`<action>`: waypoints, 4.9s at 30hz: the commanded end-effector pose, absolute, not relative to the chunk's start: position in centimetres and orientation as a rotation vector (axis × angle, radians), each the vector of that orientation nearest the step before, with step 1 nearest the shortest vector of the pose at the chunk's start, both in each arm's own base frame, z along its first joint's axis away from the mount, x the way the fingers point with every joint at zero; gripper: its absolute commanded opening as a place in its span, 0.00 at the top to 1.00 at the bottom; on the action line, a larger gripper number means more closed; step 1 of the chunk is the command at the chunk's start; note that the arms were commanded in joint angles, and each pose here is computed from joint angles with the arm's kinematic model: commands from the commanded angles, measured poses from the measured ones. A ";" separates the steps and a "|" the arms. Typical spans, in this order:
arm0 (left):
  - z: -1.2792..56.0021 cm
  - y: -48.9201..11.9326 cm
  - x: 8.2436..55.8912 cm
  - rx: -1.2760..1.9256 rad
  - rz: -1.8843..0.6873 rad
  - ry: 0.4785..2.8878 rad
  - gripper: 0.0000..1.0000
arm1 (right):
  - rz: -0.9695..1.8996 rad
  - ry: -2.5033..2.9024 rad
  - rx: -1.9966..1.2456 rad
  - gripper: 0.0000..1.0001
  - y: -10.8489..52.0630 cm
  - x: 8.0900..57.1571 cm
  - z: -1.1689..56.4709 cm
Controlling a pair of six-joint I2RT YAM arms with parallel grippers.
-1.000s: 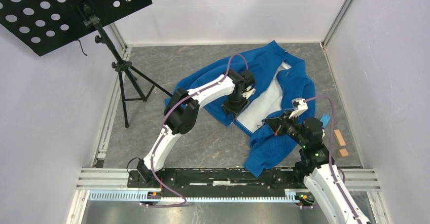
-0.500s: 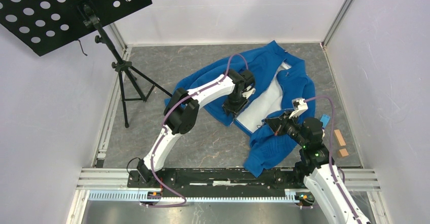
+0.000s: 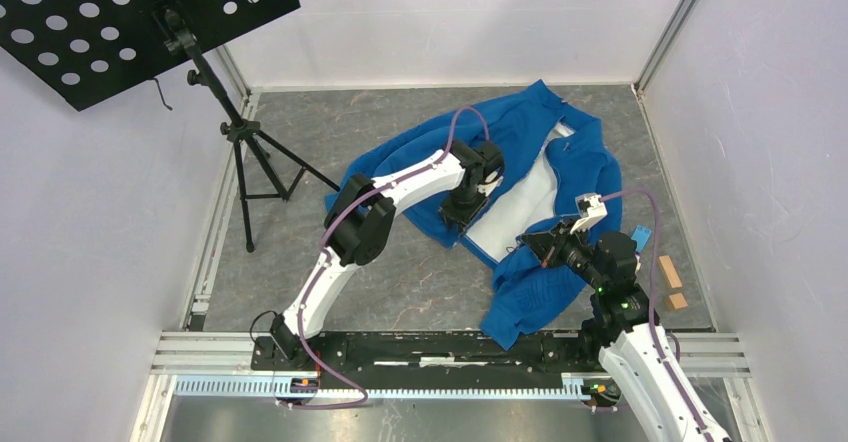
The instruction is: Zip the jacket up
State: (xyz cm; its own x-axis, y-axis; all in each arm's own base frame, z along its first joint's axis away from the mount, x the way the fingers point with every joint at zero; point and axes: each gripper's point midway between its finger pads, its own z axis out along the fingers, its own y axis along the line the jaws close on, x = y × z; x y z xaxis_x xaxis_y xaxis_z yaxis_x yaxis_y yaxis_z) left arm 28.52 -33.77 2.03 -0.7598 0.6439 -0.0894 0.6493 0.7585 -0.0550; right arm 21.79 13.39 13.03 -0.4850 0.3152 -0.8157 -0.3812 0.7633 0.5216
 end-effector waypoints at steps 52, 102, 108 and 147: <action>7.9 -33.8 30.2 0.796 -0.597 2.768 0.82 | 0.950 2.389 0.160 1.00 15.8 22.0 -0.1; 6.0 -32.4 30.8 0.765 -0.484 2.782 0.53 | 0.985 2.326 0.079 1.00 16.0 21.7 1.0; 6.1 -32.4 31.1 0.755 -0.496 2.777 0.54 | 0.985 2.327 0.074 1.00 16.0 21.6 1.0; 22.0 -34.5 31.2 0.295 -1.116 1.829 0.98 | 1.118 1.848 -0.087 1.00 22.3 24.5 14.6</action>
State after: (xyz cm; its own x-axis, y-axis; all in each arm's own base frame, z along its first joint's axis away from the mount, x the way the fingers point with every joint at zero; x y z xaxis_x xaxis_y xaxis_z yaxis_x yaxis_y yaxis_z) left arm 29.89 -33.88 14.26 -0.6971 -0.0094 -0.7169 0.5349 0.6589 -0.5288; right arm 23.44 21.69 11.54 -0.6201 0.2445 -0.7454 -0.4701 0.6449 0.6026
